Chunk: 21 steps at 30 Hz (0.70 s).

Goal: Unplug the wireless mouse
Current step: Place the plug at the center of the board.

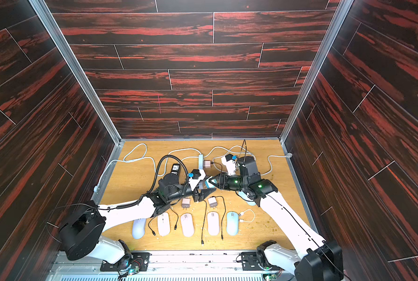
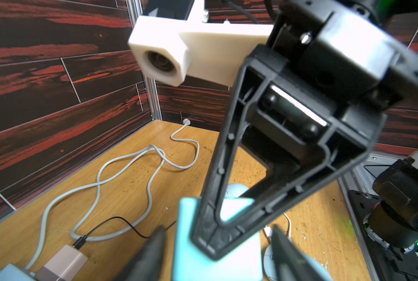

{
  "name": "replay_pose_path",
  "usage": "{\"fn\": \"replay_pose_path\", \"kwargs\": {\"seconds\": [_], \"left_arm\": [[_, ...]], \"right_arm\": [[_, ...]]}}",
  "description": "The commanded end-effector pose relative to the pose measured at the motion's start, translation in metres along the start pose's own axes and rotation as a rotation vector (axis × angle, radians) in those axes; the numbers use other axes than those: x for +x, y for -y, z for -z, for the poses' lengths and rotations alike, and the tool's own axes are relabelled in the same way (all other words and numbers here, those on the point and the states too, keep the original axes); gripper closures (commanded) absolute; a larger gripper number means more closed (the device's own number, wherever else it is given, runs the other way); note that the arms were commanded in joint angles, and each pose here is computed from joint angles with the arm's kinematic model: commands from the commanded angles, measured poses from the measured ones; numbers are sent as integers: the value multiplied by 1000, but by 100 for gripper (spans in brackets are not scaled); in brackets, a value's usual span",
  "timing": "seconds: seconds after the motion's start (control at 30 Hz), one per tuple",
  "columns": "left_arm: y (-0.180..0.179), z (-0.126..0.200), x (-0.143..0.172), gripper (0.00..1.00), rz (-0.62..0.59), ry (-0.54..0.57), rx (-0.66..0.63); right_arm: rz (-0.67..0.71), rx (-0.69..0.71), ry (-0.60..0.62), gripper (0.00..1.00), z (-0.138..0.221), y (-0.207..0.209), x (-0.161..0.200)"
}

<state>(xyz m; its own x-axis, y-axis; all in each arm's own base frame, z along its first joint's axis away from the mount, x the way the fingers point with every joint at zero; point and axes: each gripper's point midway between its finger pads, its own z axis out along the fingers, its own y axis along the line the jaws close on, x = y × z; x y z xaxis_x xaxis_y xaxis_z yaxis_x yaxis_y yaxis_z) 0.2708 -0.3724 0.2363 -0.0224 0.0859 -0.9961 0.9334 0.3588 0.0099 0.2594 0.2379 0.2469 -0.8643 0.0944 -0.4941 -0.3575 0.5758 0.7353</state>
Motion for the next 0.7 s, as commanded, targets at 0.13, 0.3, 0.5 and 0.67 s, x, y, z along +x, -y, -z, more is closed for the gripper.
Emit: {"fn": "replay_pose_path", "kwargs": {"seconds": [0.13, 0.3, 0.5, 0.67], "left_arm": [[-31, 38, -27, 0, -26, 65, -250], [-70, 62, -19, 0, 127, 30, -421], [-133, 95, 6, 0, 500, 54, -686], [-155, 107, 25, 0, 629, -8, -810]], "right_arm": [[11, 214, 158, 83, 24, 41, -5], [-55, 329, 159, 85, 23, 85, 21], [-194, 334, 120, 84, 12, 128, 57], [-265, 321, 133, 82, 7, 154, 68]]}}
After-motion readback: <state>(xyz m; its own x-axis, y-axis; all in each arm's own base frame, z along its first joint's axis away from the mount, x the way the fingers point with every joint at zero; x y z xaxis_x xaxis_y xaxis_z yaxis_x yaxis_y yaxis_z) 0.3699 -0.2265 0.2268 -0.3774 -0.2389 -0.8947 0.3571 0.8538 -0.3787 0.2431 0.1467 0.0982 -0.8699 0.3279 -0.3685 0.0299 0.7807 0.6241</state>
